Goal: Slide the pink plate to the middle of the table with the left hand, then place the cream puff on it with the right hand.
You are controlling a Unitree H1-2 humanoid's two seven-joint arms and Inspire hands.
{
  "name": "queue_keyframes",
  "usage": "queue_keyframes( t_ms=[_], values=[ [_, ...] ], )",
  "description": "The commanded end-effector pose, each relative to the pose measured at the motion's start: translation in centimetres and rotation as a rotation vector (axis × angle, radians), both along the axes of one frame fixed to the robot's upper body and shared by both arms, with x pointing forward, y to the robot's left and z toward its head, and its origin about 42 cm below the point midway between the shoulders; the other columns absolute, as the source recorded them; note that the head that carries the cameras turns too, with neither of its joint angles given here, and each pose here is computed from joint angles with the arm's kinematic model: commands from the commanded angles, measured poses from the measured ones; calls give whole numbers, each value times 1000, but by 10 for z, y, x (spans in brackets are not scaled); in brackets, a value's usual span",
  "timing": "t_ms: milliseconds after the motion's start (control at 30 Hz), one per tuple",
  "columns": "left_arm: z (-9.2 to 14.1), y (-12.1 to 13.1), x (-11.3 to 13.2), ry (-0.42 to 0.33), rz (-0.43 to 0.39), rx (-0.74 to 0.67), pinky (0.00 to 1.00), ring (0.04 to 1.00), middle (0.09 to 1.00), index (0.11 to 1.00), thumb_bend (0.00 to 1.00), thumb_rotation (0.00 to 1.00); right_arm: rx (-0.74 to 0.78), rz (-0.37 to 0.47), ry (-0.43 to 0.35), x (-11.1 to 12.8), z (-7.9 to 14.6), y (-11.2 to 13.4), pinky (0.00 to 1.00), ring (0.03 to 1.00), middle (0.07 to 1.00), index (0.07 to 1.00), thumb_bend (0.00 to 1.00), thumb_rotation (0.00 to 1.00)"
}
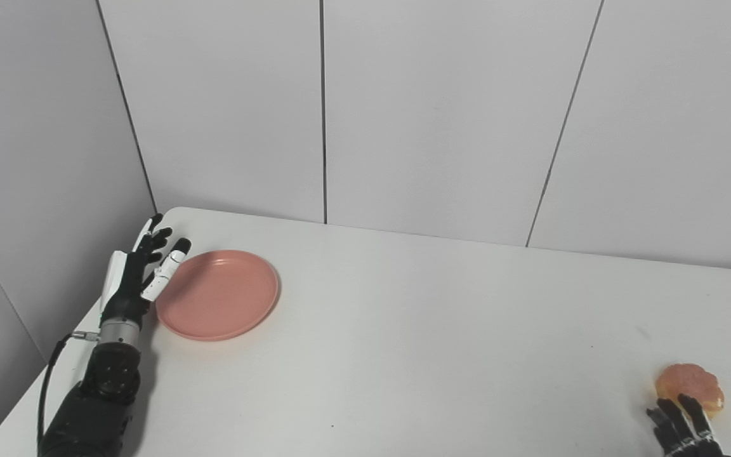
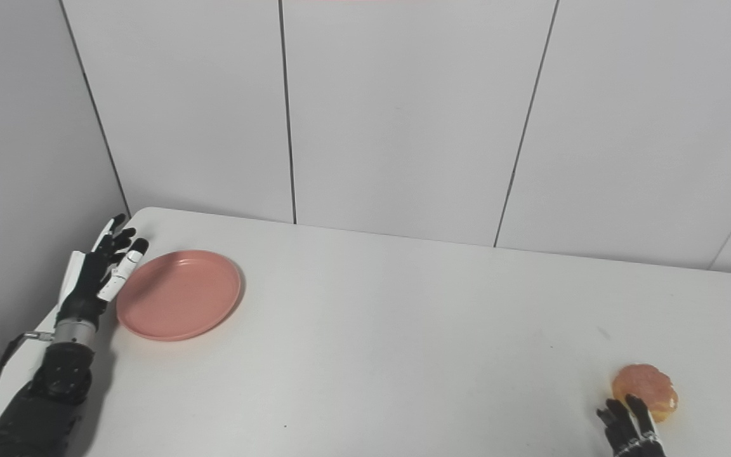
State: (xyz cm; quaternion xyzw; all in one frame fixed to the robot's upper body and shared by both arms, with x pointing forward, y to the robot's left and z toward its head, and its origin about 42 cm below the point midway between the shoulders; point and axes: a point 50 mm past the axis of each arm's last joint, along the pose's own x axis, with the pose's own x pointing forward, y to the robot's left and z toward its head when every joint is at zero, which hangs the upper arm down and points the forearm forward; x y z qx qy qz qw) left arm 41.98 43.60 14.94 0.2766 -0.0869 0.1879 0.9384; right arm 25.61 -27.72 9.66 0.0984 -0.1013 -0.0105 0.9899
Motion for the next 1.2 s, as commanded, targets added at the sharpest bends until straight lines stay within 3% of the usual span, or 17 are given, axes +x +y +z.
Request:
queue_keyframes(
  t_ms=[0, 100, 300, 467, 733, 1067, 1167],
  values=[
    [38, 4, 16, -128, -14, 33, 809, 860, 864, 928, 719, 930, 15, -9, 180, 5, -41, 2, 992, 911, 899, 925, 757, 980],
    [33, -2, 17, -115, -39, 10, 728, 837, 856, 924, 707, 924, 17, -7, 180, 5, -41, 3, 995, 915, 902, 931, 769, 974],
    [23, -15, 21, -98, -83, -80, 885, 885, 869, 919, 780, 879, 22, -4, 185, 4, -39, 5, 985, 903, 886, 916, 781, 968],
    [10, -26, 18, -58, -115, -76, 838, 874, 890, 942, 784, 898, 13, -2, 182, 3, -37, 6, 994, 911, 895, 930, 750, 985],
    [-9, -44, 16, -14, -169, -150, 874, 917, 907, 949, 875, 885, 5, -2, 183, 3, -37, 6, 984, 897, 885, 924, 742, 972],
    [-12, -70, 16, -30, -224, -162, 869, 925, 899, 935, 870, 887, -1, 4, 186, 3, -38, 6, 988, 897, 884, 928, 742, 969],
    [-12, -81, 16, -43, -252, -171, 845, 916, 894, 933, 912, 881, -5, 7, 188, 3, -37, 7, 982, 891, 876, 921, 756, 959]
  ],
)
